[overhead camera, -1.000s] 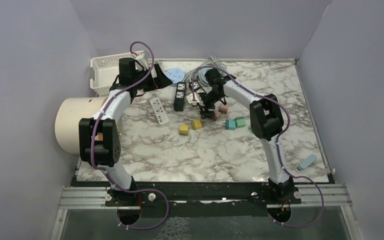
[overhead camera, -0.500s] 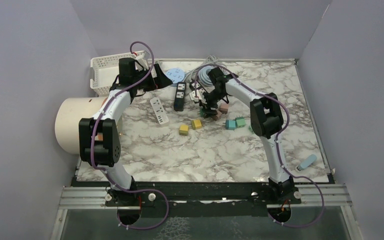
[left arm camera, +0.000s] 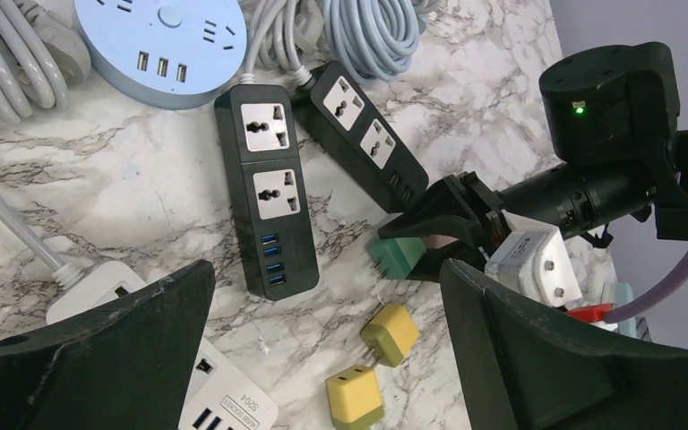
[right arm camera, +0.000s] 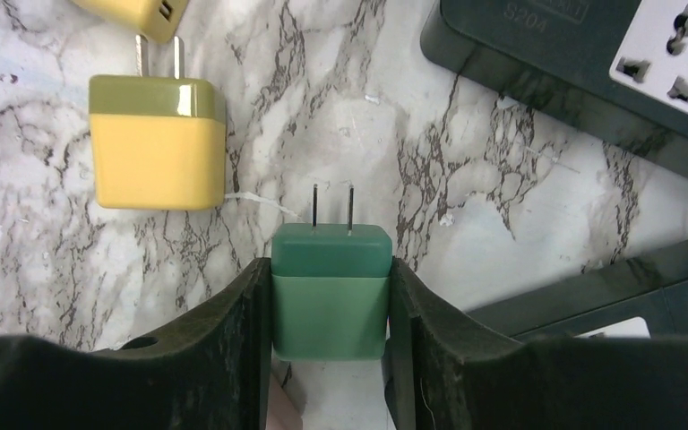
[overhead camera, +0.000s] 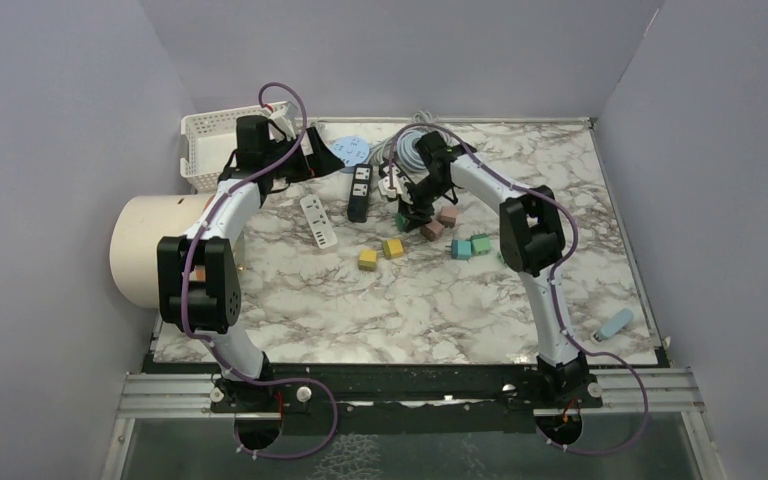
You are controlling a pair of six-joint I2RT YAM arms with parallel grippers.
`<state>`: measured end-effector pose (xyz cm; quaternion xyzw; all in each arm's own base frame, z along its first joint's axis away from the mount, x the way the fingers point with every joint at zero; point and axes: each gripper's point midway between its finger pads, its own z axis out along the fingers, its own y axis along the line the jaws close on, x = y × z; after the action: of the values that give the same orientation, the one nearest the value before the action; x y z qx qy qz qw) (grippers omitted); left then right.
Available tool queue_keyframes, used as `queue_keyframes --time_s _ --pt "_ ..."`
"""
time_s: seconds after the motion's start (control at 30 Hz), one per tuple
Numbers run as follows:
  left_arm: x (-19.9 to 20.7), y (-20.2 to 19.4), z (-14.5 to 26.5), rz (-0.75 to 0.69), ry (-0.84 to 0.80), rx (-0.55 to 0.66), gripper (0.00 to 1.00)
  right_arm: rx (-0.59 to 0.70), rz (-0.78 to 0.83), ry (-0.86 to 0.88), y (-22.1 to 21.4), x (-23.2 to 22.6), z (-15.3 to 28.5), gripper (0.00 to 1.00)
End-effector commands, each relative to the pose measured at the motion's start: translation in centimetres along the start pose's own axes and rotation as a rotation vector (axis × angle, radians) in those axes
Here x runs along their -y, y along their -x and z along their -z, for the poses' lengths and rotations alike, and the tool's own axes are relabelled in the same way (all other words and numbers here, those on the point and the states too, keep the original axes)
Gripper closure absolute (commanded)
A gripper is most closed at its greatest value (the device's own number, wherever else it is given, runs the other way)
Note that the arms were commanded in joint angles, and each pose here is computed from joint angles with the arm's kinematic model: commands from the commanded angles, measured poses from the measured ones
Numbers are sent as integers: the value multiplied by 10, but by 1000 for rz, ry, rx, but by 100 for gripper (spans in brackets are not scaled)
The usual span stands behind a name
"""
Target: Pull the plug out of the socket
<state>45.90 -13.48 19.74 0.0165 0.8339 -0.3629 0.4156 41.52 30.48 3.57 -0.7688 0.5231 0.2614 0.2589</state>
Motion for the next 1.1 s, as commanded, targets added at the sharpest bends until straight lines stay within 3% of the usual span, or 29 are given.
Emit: queue_keyframes --time_s 0.0,0.1,0.23,0.33,0.43,0.53,0.63,0.7,0.8,1.07 --pt "8 8 6 -21 -36 27 1 149 37 -54 52 13 21 99" --pt "9 8 6 -23 -37 29 1 238 45 -163 90 27 49 99" --pt "10 10 7 -24 -39 32 1 340 -138 -458 128 48 104 99" --pt "12 11 9 -26 -42 36 1 363 -521 -830 122 64 168 99" --pt "14 12 9 -25 -48 38 1 249 -907 -1077 75 50 207 99" --pt "16 13 10 -22 -60 39 1 166 -1252 -1116 18 7 219 99" --pt "18 14 11 -23 -62 44 1 232 -1625 -1106 -44 -39 228 99" --pt "18 14 11 -21 -61 43 1 258 -1761 -1127 -82 -63 232 99" --pt "17 14 11 -18 -60 42 1 160 -1813 -1183 -111 -80 228 99" --pt "14 10 8 -11 -54 36 1 50 -1875 -1089 -135 -87 196 99"
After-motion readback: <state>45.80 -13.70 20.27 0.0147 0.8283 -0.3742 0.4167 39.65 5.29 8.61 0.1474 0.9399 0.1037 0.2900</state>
